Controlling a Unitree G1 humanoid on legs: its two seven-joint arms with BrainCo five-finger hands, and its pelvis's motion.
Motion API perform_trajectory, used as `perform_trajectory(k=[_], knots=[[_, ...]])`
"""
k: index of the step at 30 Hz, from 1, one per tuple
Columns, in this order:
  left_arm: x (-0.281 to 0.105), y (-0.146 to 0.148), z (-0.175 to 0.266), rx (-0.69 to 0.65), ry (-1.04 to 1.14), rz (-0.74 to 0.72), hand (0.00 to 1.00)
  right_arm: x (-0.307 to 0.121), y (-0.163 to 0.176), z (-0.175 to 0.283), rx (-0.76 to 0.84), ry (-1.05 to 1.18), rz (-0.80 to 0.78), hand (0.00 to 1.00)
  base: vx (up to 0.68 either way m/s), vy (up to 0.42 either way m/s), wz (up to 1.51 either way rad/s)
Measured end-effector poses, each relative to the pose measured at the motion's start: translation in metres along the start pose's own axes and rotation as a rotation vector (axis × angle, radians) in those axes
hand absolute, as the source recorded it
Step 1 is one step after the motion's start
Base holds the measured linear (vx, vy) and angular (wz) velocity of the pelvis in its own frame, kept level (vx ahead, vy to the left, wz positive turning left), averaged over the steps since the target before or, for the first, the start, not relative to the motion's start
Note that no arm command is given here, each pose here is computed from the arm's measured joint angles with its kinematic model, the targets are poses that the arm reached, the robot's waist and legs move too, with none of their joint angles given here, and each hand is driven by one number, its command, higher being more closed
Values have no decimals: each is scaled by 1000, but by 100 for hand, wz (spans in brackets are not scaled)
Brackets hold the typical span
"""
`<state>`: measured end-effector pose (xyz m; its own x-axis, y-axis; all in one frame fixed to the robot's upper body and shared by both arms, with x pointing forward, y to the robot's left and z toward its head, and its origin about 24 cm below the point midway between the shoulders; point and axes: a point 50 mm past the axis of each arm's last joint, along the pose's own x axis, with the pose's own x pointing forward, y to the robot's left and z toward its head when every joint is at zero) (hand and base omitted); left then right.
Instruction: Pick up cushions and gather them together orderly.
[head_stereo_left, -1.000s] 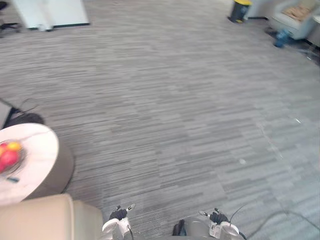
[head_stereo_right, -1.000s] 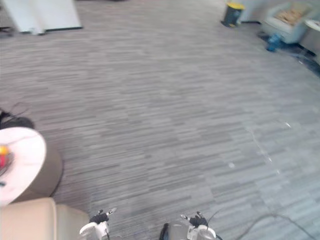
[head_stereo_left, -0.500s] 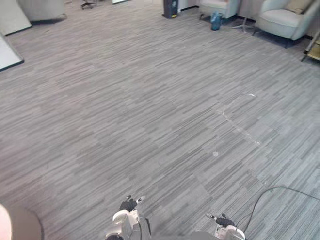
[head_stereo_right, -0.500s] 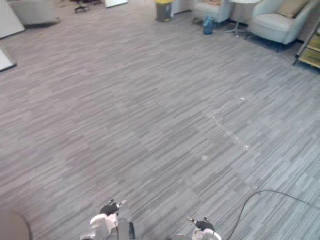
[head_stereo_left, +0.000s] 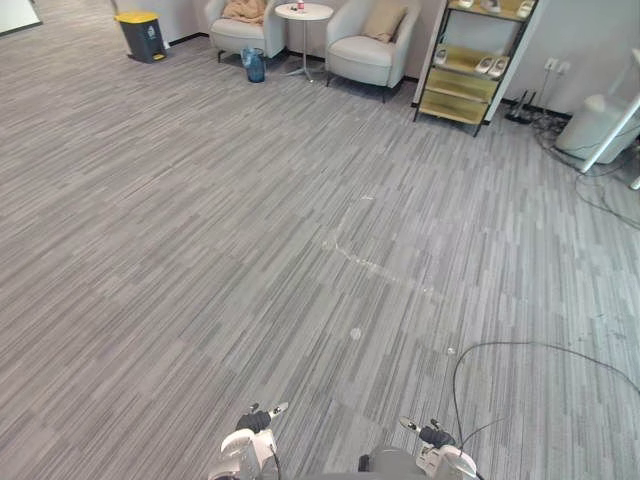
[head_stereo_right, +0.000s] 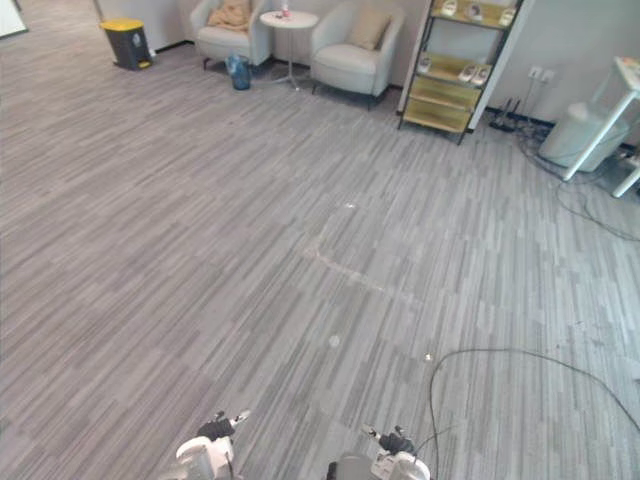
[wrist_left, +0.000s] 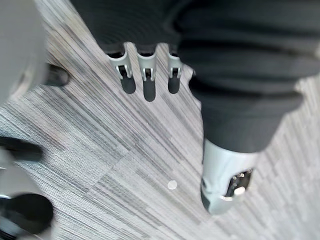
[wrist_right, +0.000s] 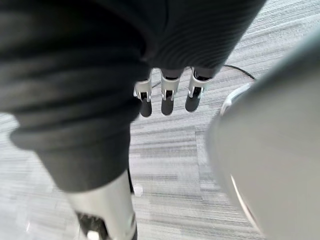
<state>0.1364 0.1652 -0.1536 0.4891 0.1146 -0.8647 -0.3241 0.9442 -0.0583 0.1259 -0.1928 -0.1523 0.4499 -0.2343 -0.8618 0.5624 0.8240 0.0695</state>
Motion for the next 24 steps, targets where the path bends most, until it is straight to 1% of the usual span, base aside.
perform_trajectory(k=[2, 4, 6, 12, 16, 18, 20, 22, 24], knots=[[0, 4, -1, 27, 3, 4, 0, 0, -7, -4, 18, 16, -22, 0, 570, -190, -8], [-1, -2, -9, 12, 31, -9, 0, 1, -20, 1, 17, 7, -55, 0, 498, -197, -14], [-2, -6, -9, 12, 25, -14, 0, 0, -24, 2, 34, 4, -68, 0, 403, -219, -9], [-2, -1, 4, -12, -41, -3, 0, 0, -16, -6, -10, 36, -43, 0, 400, -126, -46], [-3, -5, 9, -14, -76, -13, 0, 0, -14, -6, -8, 35, -41, 0, 422, 37, -90], [-3, -6, 7, -12, -66, -13, 0, -2, -21, -12, -13, 48, -56, 0, 546, 165, -108], [-2, 0, 9, 0, -63, -2, 0, -1, -12, -8, -24, 34, -34, 0, 614, 159, -109], [-1, 5, 10, 51, -49, 2, 0, -3, -9, -9, -19, 20, -21, 0, 426, 98, -2], [0, -2, 7, 71, -30, -19, 0, -7, -24, -20, -29, 45, -63, 0, 604, 52, 64]])
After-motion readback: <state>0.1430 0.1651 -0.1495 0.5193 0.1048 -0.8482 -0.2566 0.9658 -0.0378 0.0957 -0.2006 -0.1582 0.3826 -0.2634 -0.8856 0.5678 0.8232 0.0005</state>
